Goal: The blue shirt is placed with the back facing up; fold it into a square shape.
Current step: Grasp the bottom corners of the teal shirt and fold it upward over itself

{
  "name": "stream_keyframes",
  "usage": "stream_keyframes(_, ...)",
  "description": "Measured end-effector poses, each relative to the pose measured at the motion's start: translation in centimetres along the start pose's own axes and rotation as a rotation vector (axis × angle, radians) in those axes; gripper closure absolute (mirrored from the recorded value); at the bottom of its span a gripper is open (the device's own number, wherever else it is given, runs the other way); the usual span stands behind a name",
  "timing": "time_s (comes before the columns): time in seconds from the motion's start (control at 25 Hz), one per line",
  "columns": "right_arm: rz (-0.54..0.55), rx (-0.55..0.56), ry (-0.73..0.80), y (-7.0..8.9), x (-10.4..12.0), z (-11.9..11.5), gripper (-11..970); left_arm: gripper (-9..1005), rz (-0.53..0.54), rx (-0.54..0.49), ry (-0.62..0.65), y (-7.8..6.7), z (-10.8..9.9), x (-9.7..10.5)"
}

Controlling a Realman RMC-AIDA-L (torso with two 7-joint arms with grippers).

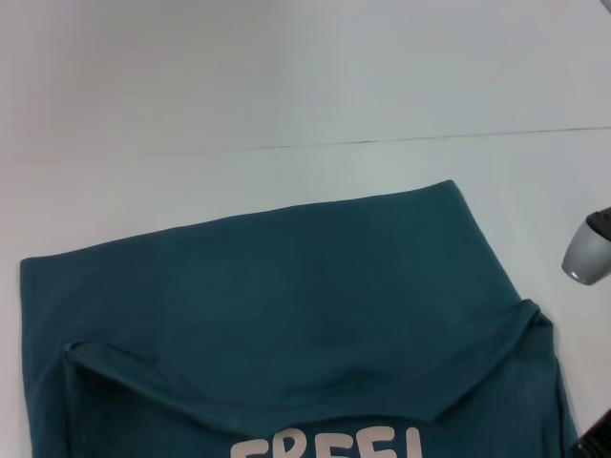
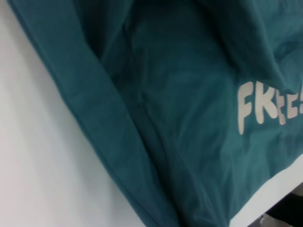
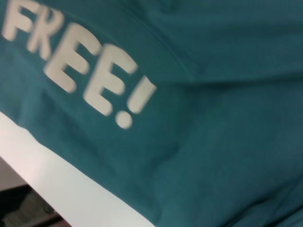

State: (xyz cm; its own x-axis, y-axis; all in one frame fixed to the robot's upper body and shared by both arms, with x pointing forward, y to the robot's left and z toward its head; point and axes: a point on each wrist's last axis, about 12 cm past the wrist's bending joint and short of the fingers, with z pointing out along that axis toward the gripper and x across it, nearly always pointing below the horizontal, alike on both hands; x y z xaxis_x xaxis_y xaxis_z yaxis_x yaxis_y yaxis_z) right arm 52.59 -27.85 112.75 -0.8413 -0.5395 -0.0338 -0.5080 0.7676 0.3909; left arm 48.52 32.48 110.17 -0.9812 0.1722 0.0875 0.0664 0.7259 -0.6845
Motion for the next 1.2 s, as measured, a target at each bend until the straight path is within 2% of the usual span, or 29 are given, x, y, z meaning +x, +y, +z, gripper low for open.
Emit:
stream_keyframes(0.24, -0.015, 0.012, -0.111, -0.4, -0.1, -2.2, 917, 945, 0.036, 0.091, -0.06, -0.4, -1.5, -0.2)
stream_keyframes(0.52, 0.023, -0.017, -0.336, -2.3, -0.4, -7.3, 917, 945, 0.083, 0.183, -0.243, -1.0, -5.0, -2.1)
stream_keyframes(0.72, 0.05, -0.024, -0.479, -3.3, -1.4, -9.5, 917, 944, 0.13, 0.231, -0.379, -1.8, -7.3, -3.5)
stream_keyframes(0.84, 0.073, -0.005, -0.535, -3.7, -2.2, -10.1, 917, 944, 0.134, 0.22, -0.504, -1.8, -8.8, -4.6)
stream_keyframes(1.0, 0.104, 0.033, -0.59, -4.3, -3.5, -10.4, 916, 944, 0.132, 0.198, -0.565, -1.6, -9.2, -5.3)
stream_keyframes(1.12, 0.115, 0.061, -0.629, -4.7, -4.5, -10.6, 908, 944, 0.113, 0.148, -0.688, -1.0, -9.5, -6.8)
stream_keyframes(1.2, 0.128, 0.091, -0.665, -5.0, -5.4, -10.8, 903, 944, 0.109, 0.134, -0.721, -0.9, -9.4, -7.4)
